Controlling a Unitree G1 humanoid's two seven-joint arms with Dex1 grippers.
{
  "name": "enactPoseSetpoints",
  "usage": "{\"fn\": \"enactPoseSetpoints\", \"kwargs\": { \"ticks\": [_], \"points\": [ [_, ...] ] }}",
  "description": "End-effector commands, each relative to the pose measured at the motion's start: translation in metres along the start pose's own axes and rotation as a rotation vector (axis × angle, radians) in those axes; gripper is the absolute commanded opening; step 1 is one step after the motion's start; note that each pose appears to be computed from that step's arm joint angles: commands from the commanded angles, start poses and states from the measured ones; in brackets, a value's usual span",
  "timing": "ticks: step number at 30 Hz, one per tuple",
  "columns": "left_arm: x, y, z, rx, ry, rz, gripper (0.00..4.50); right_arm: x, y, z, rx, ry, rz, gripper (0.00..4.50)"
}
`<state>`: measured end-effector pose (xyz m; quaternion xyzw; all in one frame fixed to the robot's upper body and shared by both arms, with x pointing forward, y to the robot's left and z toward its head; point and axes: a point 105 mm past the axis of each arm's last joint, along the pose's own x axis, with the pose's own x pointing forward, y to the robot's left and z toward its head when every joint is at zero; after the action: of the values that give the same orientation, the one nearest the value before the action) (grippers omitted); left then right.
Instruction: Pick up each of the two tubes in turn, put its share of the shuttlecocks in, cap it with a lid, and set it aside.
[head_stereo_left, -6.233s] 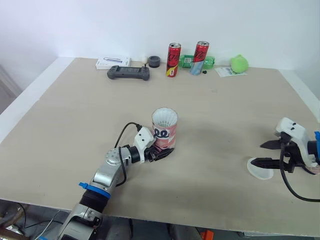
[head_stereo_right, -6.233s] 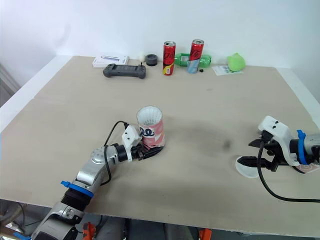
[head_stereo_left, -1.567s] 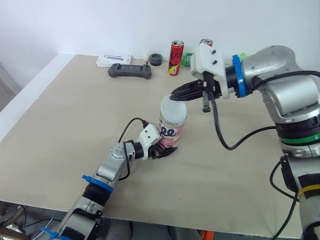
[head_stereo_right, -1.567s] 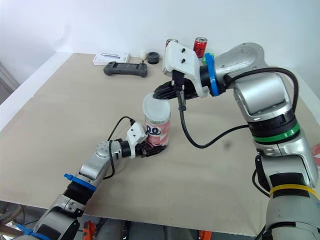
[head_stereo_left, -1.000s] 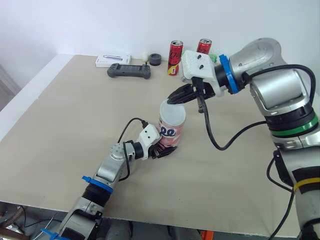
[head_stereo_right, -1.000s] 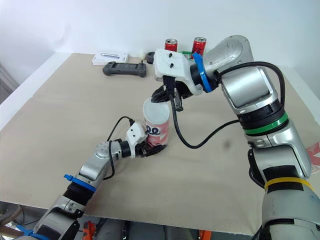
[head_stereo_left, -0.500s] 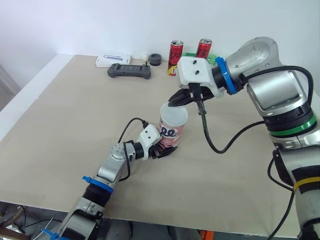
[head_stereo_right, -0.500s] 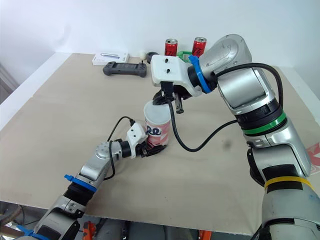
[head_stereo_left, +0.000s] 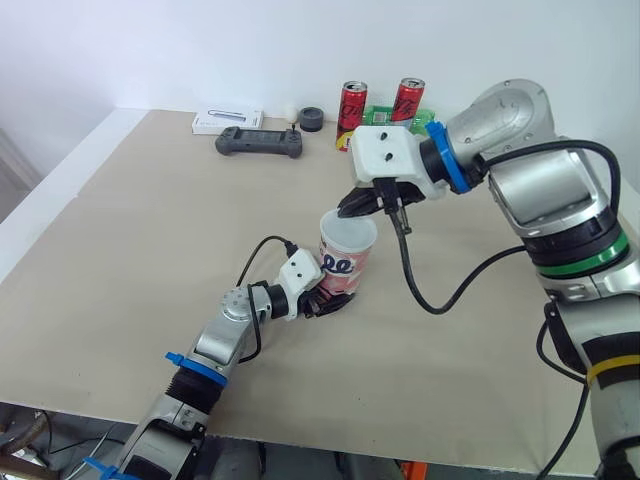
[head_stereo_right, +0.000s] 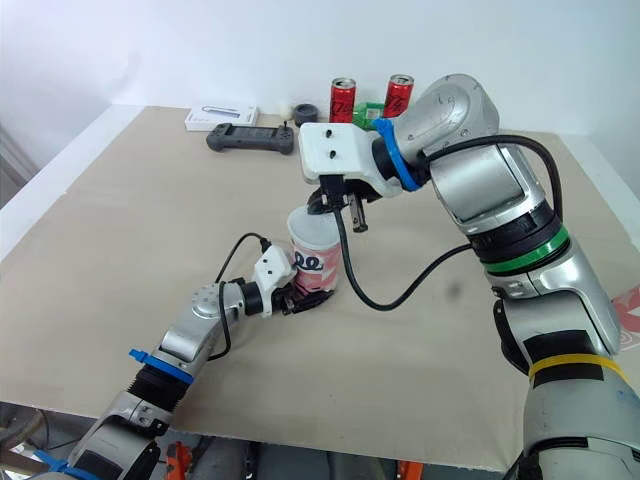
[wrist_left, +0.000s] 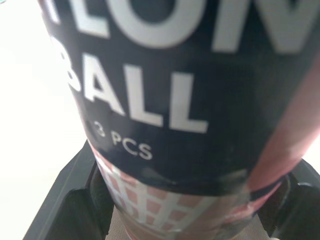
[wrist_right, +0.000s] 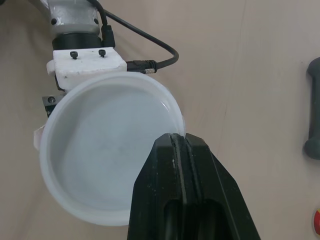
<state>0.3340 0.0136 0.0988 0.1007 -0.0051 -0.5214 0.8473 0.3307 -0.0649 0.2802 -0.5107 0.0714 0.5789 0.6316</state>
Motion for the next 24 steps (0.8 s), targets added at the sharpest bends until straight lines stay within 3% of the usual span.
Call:
{"fn": "enactPoseSetpoints", "kwargs": {
  "ticks": [1, 24],
  "points": [
    [-0.0024, 0.0011, -0.0071, -0.004, 0.028, 0.015, 3.05, -0.0056, -0.001, 0.0005, -0.043, 0.035, -0.017, 0.04],
    [-0.001, 0.0001, -0.0071, -0.009, 0.026, 0.013, 3.05, -0.0125, 0.0015, 0.0015, -0.135, 0.09, -0.012, 0.04]
  ]
}}
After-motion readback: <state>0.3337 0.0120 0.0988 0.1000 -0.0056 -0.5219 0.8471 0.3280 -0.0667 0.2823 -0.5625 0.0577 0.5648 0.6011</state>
